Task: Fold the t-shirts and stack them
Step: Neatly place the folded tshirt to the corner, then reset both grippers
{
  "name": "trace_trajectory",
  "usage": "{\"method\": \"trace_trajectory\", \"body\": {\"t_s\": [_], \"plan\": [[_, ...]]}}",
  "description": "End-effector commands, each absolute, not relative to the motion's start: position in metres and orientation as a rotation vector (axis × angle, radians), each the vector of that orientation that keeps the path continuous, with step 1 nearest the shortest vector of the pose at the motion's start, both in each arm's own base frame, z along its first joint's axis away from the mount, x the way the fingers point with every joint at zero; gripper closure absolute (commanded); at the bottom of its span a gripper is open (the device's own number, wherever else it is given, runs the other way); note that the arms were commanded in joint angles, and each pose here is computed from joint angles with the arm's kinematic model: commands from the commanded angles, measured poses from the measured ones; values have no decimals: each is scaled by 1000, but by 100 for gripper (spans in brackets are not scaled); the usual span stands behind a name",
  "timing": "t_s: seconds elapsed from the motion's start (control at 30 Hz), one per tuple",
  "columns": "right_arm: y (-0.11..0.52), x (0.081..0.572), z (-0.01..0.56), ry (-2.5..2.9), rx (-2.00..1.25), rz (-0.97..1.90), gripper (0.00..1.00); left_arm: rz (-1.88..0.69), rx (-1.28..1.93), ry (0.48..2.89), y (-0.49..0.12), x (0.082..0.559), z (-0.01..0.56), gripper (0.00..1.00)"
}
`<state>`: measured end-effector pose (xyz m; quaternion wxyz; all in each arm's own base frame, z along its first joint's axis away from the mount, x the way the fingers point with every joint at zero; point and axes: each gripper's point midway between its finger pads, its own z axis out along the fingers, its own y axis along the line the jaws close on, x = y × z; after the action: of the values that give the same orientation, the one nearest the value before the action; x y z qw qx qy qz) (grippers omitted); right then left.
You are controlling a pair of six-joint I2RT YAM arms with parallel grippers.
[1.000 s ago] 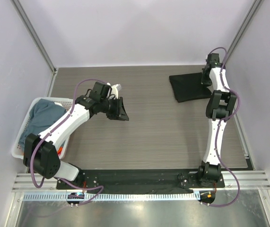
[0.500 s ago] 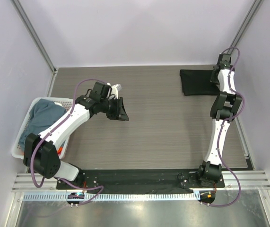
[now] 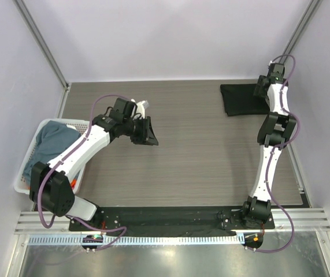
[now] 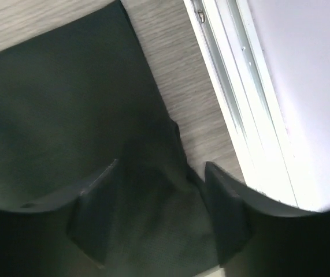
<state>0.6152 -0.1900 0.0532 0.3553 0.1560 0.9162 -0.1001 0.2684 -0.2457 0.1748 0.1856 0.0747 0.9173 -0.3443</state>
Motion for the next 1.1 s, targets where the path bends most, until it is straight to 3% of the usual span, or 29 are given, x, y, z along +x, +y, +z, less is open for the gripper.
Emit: {"method": "trace_trajectory", "body": {"t_s": [0.0, 0.1, 0.17, 0.2, 0.23, 0.27, 0.33, 0.5, 0.57, 0.8, 1.07], "plan": [[-182, 621, 199, 2095, 430, -211, 33, -1026, 243, 2381, -253, 281, 243, 68], [-167, 597, 244, 2051, 454, -166, 7, -947, 218, 2282, -244, 294, 275, 65], [-147, 583, 263, 2042, 459, -92, 0, -905, 201, 2223, -236, 296, 294, 62], [-134, 572, 254, 2085, 458, -52, 0, -884, 181, 2210, -233, 298, 300, 61], [-106, 560, 285, 2052, 427, 41, 0, -858, 167, 2173, -228, 301, 314, 46], [-89, 552, 291, 2062, 406, 97, 0, -851, 168, 2176, -226, 298, 317, 38], [-60, 519, 309, 2094, 398, 162, 0, -842, 163, 2156, -221, 296, 332, 28], [22, 450, 316, 2165, 359, 342, 0, -850, 138, 2080, -209, 278, 355, 18], [42, 421, 335, 2122, 366, 424, 0, -823, 114, 2045, -201, 275, 362, 0], [99, 333, 310, 2122, 258, 718, 0, -740, 95, 2068, -184, 266, 348, 0], [98, 302, 302, 2041, 257, 740, 0, -723, 84, 2095, -180, 262, 325, 0]]}}
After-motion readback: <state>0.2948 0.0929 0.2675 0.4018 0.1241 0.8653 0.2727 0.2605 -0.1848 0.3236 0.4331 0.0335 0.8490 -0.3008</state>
